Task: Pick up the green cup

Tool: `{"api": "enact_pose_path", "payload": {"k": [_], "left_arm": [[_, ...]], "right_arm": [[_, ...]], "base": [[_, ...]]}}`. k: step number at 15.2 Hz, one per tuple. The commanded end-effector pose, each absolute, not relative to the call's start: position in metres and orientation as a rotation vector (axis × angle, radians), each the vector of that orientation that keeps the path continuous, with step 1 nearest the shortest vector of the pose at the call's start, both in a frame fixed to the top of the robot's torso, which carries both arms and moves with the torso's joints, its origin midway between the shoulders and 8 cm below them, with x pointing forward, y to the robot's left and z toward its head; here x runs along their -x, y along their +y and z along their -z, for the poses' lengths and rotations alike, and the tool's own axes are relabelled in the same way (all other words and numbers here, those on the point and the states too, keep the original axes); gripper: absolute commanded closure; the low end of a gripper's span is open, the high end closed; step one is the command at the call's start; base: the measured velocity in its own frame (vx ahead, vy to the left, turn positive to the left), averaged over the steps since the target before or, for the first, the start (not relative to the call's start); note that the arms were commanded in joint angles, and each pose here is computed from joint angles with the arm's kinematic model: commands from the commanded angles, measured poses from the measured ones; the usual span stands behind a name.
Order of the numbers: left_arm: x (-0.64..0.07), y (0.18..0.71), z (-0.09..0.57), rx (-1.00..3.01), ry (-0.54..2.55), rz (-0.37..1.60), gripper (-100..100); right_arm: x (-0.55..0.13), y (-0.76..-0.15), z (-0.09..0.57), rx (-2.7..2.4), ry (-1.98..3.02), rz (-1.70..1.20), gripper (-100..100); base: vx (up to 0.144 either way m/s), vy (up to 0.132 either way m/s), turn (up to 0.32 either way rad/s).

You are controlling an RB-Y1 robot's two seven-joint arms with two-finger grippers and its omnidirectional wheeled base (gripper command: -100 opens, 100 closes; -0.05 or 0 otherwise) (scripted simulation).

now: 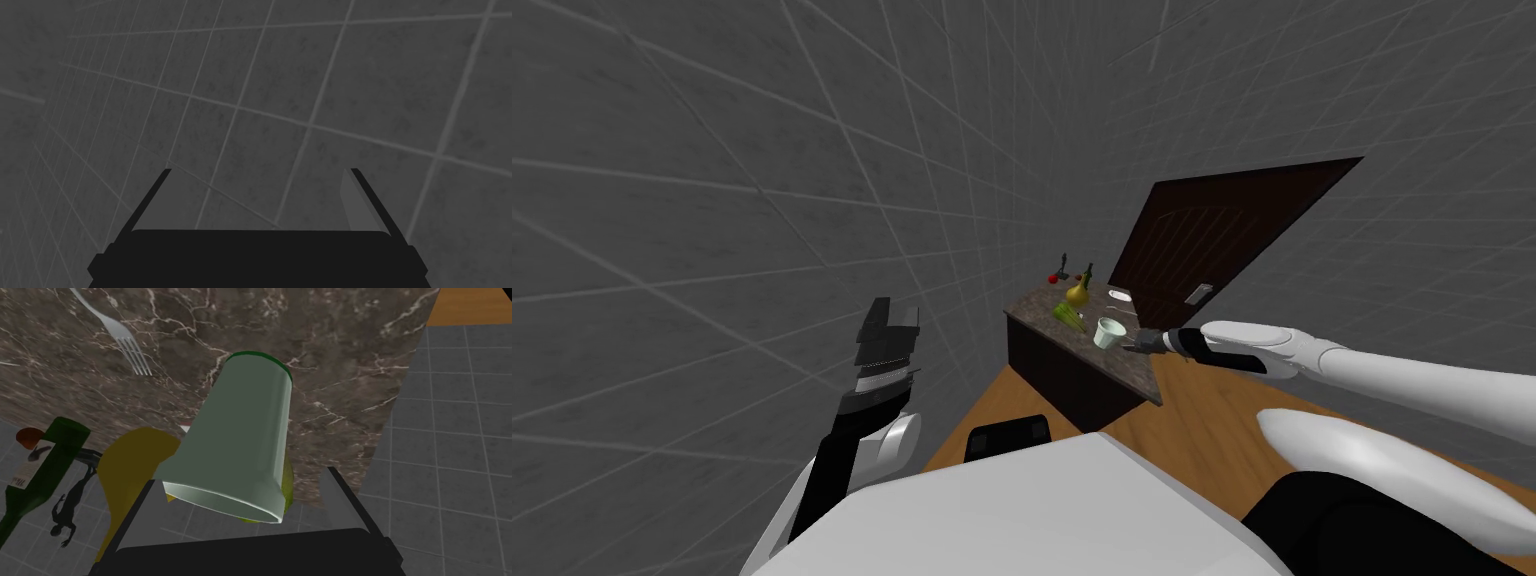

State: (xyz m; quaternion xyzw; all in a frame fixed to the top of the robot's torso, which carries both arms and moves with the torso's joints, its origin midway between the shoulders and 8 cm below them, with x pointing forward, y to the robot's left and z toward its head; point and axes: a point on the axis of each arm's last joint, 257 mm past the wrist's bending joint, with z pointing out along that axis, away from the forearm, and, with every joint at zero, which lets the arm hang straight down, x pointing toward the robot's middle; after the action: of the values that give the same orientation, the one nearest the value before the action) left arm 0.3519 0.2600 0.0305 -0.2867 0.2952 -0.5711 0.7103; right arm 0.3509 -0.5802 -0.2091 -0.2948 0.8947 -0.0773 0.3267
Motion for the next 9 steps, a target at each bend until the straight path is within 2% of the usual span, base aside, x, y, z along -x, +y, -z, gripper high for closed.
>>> {"api": "enact_pose_path", "payload": {"k": [1, 9], "left_arm": [[-0.352, 0.260, -0.030, 0.636, 0.655, 1.267, 0], [-0.352, 0.260, -0.030, 0.636, 0.655, 1.267, 0]], "right_arm": [[-0.349, -0.593, 0.206, 0.835, 2.374, 0.252, -100], [-0.341, -0.616, 0.202, 1.039, 2.459, 0.361, -100]], "base": [[-0.002, 0.047, 0.111], [0.006, 0.051, 0.081]]}}
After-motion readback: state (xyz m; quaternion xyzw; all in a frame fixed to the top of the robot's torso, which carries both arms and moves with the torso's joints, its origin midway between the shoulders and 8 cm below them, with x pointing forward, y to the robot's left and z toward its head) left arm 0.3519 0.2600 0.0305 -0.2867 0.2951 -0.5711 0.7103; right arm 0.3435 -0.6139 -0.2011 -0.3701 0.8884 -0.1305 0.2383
